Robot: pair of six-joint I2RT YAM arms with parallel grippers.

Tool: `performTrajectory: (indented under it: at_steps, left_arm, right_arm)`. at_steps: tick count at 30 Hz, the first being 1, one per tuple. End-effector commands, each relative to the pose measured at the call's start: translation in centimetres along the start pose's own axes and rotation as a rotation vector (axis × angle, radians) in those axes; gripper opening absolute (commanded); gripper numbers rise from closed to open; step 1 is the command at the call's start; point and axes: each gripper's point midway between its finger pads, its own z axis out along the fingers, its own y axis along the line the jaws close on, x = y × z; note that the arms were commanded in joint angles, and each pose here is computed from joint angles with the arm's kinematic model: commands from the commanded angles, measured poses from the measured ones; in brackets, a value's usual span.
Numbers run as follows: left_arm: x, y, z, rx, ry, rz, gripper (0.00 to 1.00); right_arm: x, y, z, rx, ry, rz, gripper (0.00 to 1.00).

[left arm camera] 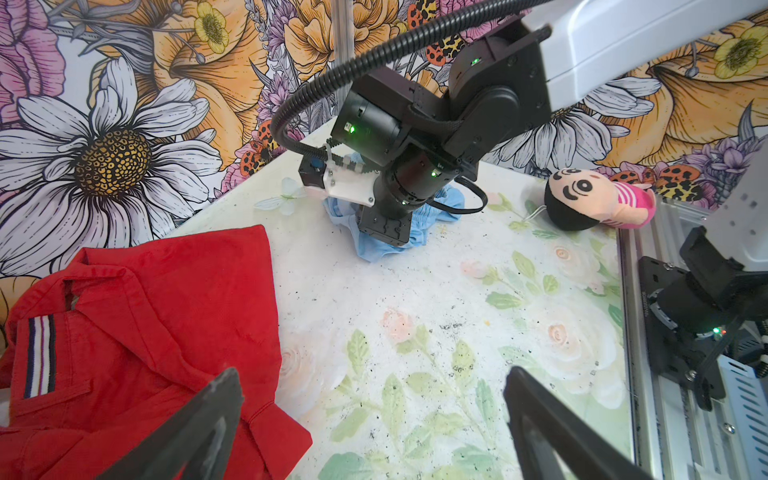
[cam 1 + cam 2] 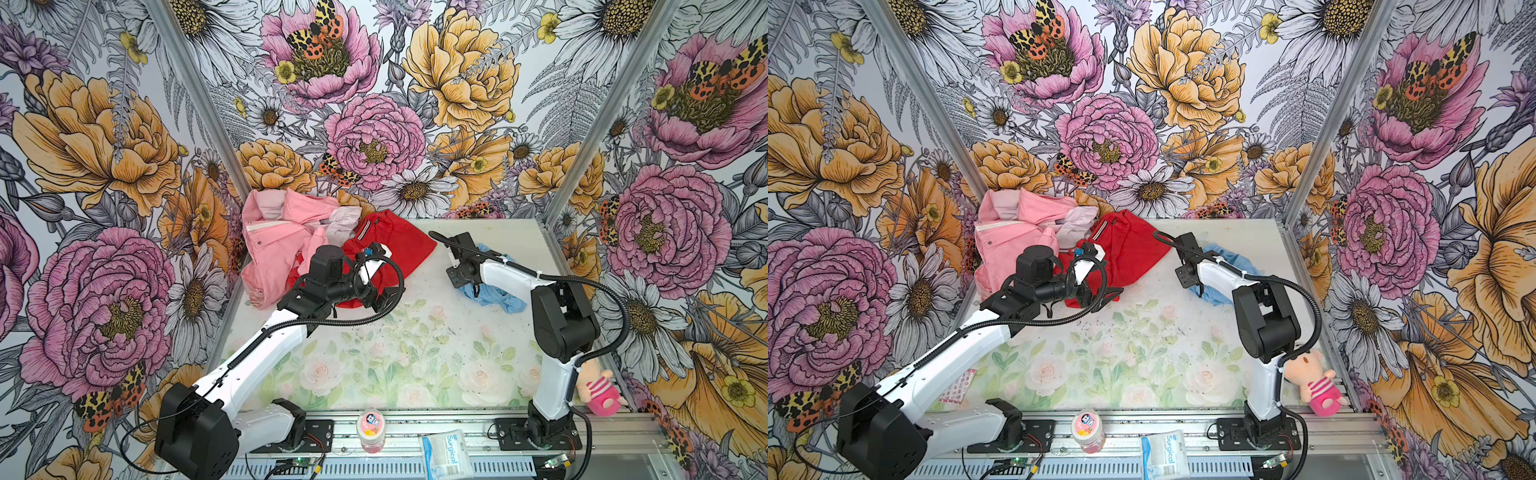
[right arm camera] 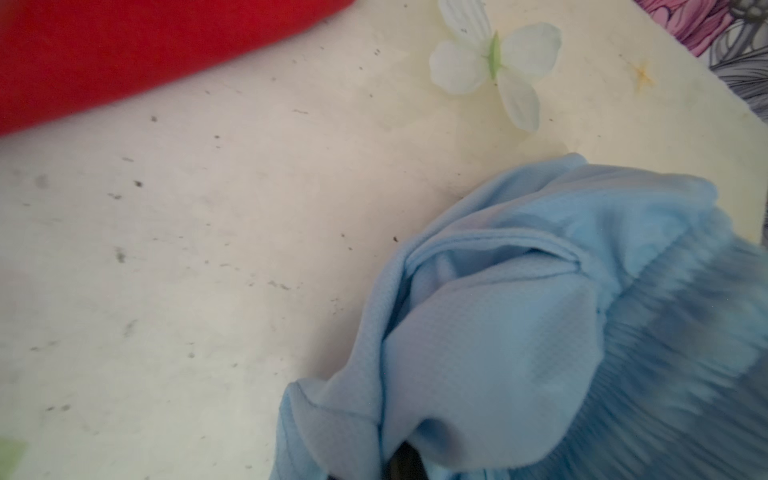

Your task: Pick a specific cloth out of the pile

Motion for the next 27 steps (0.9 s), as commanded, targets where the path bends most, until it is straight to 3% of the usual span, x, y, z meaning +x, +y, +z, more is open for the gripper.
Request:
performTrajectory:
  at_steps: [1, 7, 13, 23, 27]
  left_arm:
    - [-0.9, 0.7, -0.4, -0.031, -0.016, 0.023, 0.98]
    - [-0.9, 0.7, -0.3, -0.029, -0.014, 0.021, 0.99]
    - [-0.8, 0.7, -0.3, -0.027, -0.013, 0.021, 0.99]
    - [-0.6, -0.2, -0.1, -0.021, 0.005, 0.046, 0.99]
    - [-0.6, -0.5, -0.1, -0.018, 0.005, 0.054, 0.99]
  right_arm:
    - [-1.8, 0.6, -3.5, -0.109, -0.069, 0.078, 0.0]
    - [-1.7, -3.9, -7.4, -0.126, -0.136, 0.264, 0.0]
    - [1.4, -10.3, -7.7, -0.033, -0.125, 0.43, 0.0]
    - [7.8, -18.5, -1.7, 0.019, -0.01, 0.721, 0.0]
    - [9.7, -18.8, 0.9, 0.049, 0.07, 0.719, 0.0]
